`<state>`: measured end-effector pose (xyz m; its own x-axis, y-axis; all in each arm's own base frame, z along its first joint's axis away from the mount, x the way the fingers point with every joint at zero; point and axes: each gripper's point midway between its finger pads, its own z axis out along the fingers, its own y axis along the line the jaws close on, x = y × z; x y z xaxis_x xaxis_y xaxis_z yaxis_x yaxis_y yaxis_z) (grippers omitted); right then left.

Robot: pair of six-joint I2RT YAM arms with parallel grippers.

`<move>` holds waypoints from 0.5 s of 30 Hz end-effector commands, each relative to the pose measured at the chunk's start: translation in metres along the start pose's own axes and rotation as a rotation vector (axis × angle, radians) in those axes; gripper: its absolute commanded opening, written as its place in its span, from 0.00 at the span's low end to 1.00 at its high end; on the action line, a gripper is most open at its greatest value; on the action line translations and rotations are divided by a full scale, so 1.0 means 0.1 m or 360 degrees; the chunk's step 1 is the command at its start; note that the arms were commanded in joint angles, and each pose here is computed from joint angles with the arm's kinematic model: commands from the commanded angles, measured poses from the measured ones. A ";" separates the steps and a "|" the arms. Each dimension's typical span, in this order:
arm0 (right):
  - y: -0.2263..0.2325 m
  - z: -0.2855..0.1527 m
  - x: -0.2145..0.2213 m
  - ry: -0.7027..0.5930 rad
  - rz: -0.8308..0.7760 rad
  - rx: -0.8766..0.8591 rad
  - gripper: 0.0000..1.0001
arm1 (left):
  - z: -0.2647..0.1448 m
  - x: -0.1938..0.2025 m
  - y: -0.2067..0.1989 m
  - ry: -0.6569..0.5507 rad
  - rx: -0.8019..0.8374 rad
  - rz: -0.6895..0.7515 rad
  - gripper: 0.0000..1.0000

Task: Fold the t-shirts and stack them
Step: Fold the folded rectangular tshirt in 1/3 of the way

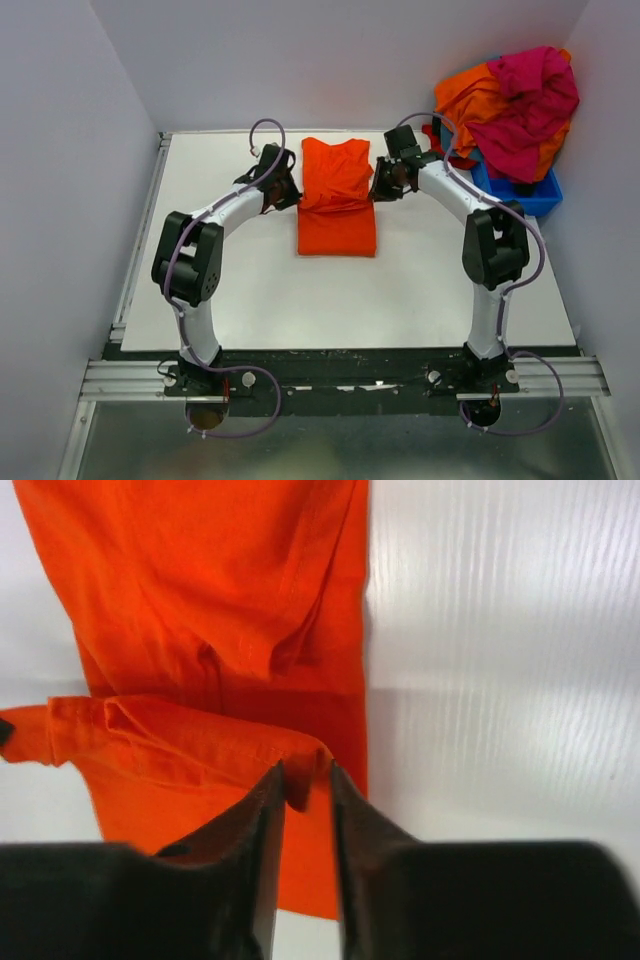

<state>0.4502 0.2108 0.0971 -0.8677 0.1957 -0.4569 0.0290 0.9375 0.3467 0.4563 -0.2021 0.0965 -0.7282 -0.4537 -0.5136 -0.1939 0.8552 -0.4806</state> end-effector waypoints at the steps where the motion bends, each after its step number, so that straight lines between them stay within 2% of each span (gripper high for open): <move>1: 0.00 0.10 -0.18 0.0008 0.0031 -0.0042 0.57 | 0.12 -0.18 -0.09 -0.0027 0.0096 0.0001 0.63; 2: -0.01 0.10 -0.20 0.0009 0.0041 -0.0046 0.64 | 0.15 -0.21 -0.10 -0.0020 0.0105 0.0020 0.78; 3: -0.02 0.09 -0.20 0.0005 0.0054 -0.0049 0.64 | 0.15 -0.23 -0.10 -0.0003 0.0105 0.0044 0.86; 5: -0.05 0.00 -0.15 -0.0011 0.0066 -0.0055 0.65 | 0.08 -0.30 -0.09 -0.0026 0.0083 0.0099 0.94; 9: -0.14 -0.28 0.06 -0.0106 0.0063 -0.0094 0.62 | -0.19 -0.28 -0.06 -0.0096 0.0121 0.0123 0.95; 14: -0.25 -0.34 0.59 -0.0042 0.0035 -0.0209 0.54 | -0.41 0.10 0.01 -0.0010 0.0254 0.0078 0.82; 15: -0.27 -0.32 0.62 -0.0032 0.0021 -0.0200 0.49 | -0.41 0.15 0.04 -0.0001 0.0261 0.0080 0.79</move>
<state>0.3854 0.1789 0.0850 -0.8717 0.2313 -0.4321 0.0460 0.9163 0.3978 0.4467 -0.1877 0.1060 -0.7262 -0.4193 -0.5448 -0.1194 0.8574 -0.5006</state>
